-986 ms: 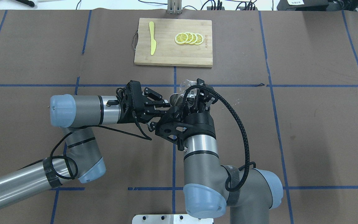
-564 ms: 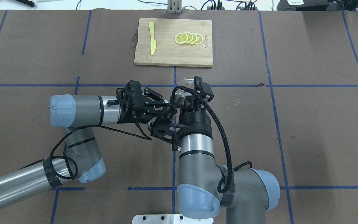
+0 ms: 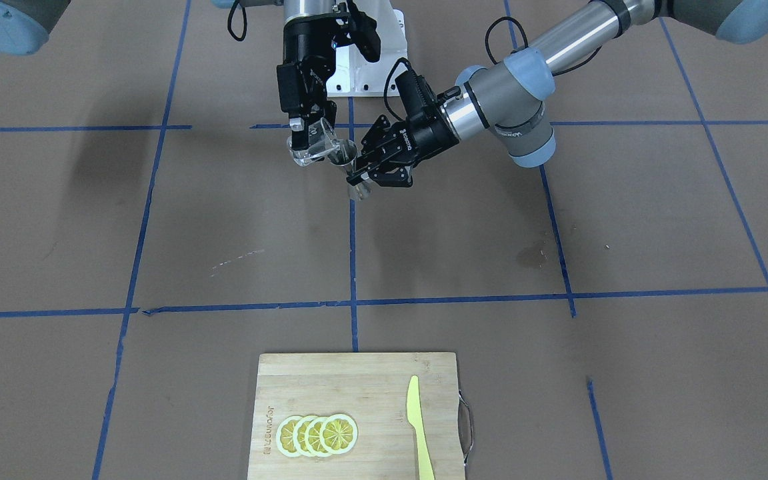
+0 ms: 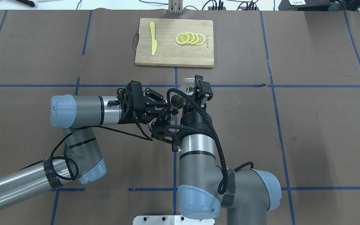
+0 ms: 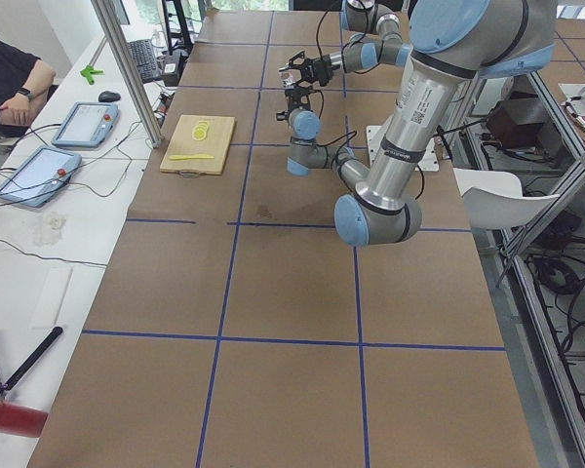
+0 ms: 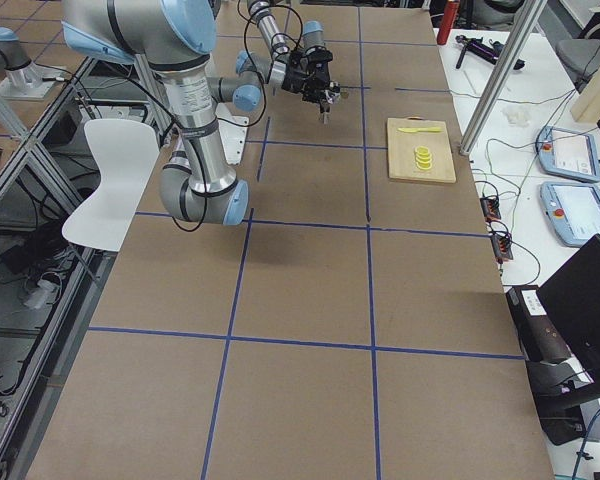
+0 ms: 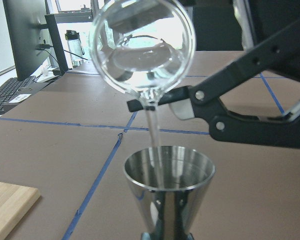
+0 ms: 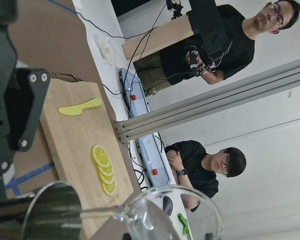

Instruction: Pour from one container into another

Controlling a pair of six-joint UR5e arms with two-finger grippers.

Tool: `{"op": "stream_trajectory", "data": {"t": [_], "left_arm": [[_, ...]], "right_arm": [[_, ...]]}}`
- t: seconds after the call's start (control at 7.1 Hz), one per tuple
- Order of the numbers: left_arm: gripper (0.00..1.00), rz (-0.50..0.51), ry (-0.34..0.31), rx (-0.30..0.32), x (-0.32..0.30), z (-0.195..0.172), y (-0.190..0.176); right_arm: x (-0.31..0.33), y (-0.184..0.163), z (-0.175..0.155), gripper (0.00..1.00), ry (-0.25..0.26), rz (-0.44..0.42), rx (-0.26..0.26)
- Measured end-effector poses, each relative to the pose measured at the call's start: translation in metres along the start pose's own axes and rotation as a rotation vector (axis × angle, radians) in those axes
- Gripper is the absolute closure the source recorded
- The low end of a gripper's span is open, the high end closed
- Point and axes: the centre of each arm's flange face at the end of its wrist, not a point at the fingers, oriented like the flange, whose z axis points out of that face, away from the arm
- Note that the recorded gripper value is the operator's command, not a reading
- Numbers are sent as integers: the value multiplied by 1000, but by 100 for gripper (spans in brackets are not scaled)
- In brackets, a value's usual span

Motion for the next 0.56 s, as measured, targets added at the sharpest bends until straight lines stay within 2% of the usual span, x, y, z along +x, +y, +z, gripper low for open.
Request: {"op": "stream_trajectory", "data": {"t": [0.56], "left_arm": [[100, 0, -18, 3, -2, 0, -1]], "right_arm": [[1, 0, 0, 100, 14, -61, 1]]}}
